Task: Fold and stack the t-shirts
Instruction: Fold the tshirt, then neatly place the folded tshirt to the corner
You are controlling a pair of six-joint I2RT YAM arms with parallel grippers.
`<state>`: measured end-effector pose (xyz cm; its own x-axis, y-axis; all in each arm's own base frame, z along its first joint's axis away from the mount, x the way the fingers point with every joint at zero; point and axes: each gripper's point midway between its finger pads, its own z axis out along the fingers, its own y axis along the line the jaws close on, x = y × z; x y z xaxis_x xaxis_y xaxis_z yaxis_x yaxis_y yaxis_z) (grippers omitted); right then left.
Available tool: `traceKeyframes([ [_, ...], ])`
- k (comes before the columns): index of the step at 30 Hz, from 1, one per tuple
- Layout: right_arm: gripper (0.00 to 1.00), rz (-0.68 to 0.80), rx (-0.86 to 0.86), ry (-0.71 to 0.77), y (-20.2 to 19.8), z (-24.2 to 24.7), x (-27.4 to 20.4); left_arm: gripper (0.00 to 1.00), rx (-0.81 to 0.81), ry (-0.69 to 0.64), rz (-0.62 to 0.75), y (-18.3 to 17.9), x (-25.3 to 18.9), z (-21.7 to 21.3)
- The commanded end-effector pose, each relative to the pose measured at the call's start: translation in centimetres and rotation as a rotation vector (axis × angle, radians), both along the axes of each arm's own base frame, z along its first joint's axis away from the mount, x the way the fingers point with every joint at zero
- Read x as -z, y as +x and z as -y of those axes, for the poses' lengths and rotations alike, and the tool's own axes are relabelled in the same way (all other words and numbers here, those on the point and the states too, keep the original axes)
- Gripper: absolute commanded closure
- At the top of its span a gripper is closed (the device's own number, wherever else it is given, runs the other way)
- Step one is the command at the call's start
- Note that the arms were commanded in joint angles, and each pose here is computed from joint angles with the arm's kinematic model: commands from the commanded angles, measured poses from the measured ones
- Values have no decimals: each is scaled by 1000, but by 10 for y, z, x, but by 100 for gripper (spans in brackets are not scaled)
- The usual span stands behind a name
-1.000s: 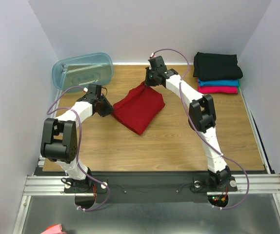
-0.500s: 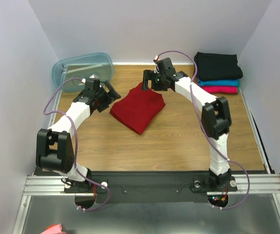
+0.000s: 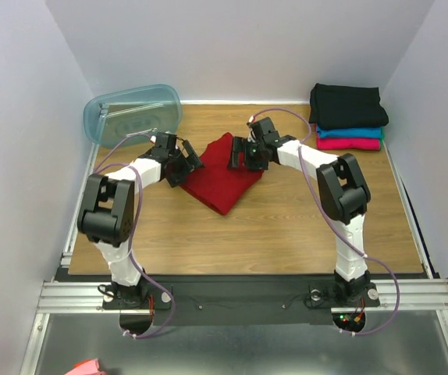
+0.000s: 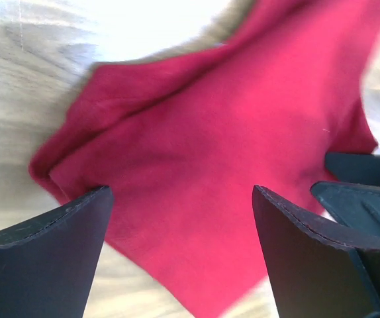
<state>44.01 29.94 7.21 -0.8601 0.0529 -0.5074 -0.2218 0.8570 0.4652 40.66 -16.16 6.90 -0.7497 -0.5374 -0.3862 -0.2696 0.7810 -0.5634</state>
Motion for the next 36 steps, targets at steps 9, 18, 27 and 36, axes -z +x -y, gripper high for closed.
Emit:
traceKeyframes([
  [9, 0, -126, 48, 23, -52, 16, 49, 2, 3, 66, -39, 24, 42, -2],
  [18, 0, -69, 183, 48, -131, 37, 17, 3, 81, 125, 74, 13, -13, 28],
  [27, 0, 157, 275, 91, -115, 57, -73, 2, -77, 233, 217, -5, -108, -15],
  [36, 0, 187, 374, -151, -83, 84, -47, 2, -126, 169, 299, -74, -137, -41],
])
